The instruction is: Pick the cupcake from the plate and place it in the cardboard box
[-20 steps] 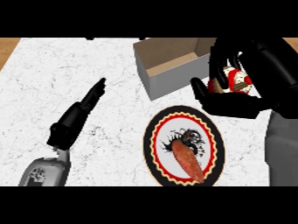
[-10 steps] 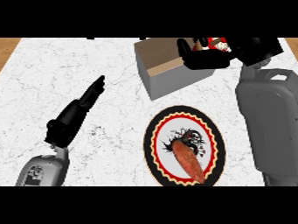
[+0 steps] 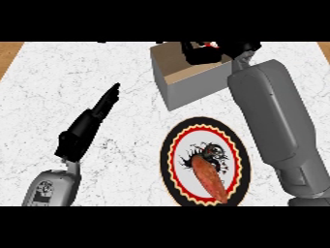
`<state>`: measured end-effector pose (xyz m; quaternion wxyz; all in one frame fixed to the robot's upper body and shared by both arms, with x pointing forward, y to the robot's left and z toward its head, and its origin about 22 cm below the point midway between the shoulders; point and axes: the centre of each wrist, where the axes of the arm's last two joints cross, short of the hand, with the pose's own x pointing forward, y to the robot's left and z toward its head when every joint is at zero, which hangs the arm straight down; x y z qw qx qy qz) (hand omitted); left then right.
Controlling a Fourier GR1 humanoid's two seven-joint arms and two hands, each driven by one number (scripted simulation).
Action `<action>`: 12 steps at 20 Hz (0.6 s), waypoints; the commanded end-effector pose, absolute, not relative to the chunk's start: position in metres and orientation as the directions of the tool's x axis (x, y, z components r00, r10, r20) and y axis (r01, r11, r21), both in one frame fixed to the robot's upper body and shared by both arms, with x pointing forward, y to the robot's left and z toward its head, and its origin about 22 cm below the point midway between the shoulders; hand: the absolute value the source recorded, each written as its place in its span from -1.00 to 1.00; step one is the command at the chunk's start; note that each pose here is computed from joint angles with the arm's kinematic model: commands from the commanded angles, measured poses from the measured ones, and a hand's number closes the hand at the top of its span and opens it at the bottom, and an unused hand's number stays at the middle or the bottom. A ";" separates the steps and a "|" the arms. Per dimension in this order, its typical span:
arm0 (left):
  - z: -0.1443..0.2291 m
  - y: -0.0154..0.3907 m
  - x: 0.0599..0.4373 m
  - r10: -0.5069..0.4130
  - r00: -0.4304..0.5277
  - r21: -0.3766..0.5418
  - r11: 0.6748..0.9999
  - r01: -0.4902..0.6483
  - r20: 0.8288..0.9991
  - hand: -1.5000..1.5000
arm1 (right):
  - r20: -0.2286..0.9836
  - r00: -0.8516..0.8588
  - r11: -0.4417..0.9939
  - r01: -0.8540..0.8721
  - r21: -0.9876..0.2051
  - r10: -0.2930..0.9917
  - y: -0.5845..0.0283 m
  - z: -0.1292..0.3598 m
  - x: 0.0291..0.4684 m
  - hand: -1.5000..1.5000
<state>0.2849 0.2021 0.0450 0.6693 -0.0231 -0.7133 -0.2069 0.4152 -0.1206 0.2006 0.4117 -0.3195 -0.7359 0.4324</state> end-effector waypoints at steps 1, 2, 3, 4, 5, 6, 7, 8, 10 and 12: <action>0.042 0.213 0.292 -0.244 -0.107 0.266 0.909 0.320 0.964 0.00 | 0.311 -0.425 0.387 0.102 -0.917 0.850 -0.120 0.169 0.436 1.00; 0.025 0.195 0.288 -0.259 -0.083 0.272 0.910 0.311 0.962 0.00 | 0.296 -0.438 0.370 0.093 -0.924 0.849 -0.086 0.160 0.425 1.00; 0.048 0.205 0.281 -0.242 -0.108 0.264 0.920 0.291 0.964 0.00 | 0.324 -0.416 0.381 0.059 -0.923 0.849 -0.103 0.165 0.433 1.00; 0.048 0.201 0.280 -0.240 -0.084 0.254 0.917 0.307 0.967 0.00 | 0.396 -0.382 0.432 0.011 -0.902 0.835 -0.095 0.136 0.429 1.00; 0.034 0.225 0.286 -0.253 -0.126 0.280 0.910 0.304 0.959 0.00 | 0.449 -0.329 0.467 -0.028 -0.884 0.831 -0.114 0.130 0.436 1.00; 0.039 0.191 0.282 -0.242 -0.115 0.267 0.911 0.316 0.963 0.00 | 0.498 -0.300 0.508 -0.050 -0.860 0.814 -0.122 0.145 0.443 -1.00; 0.045 0.205 0.289 -0.244 -0.109 0.267 0.910 0.316 0.964 0.00 | 0.527 -0.282 0.527 -0.081 -0.846 0.802 -0.130 0.125 0.445 -1.00; 0.043 0.195 0.280 -0.245 -0.102 0.265 0.911 0.316 0.964 0.00 | 0.543 -0.267 0.538 -0.099 -0.837 0.796 -0.124 0.108 0.442 -1.00; 0.048 0.192 0.292 -0.245 -0.119 0.271 0.905 0.327 0.962 0.00 | 0.542 -0.287 0.533 -0.117 -0.838 0.790 -0.122 0.116 0.451 -1.00; 0.045 0.180 0.298 -0.246 -0.113 0.270 0.912 0.308 0.963 0.00 | 0.570 -0.308 0.559 -0.134 -0.818 0.762 -0.118 0.109 0.451 -1.00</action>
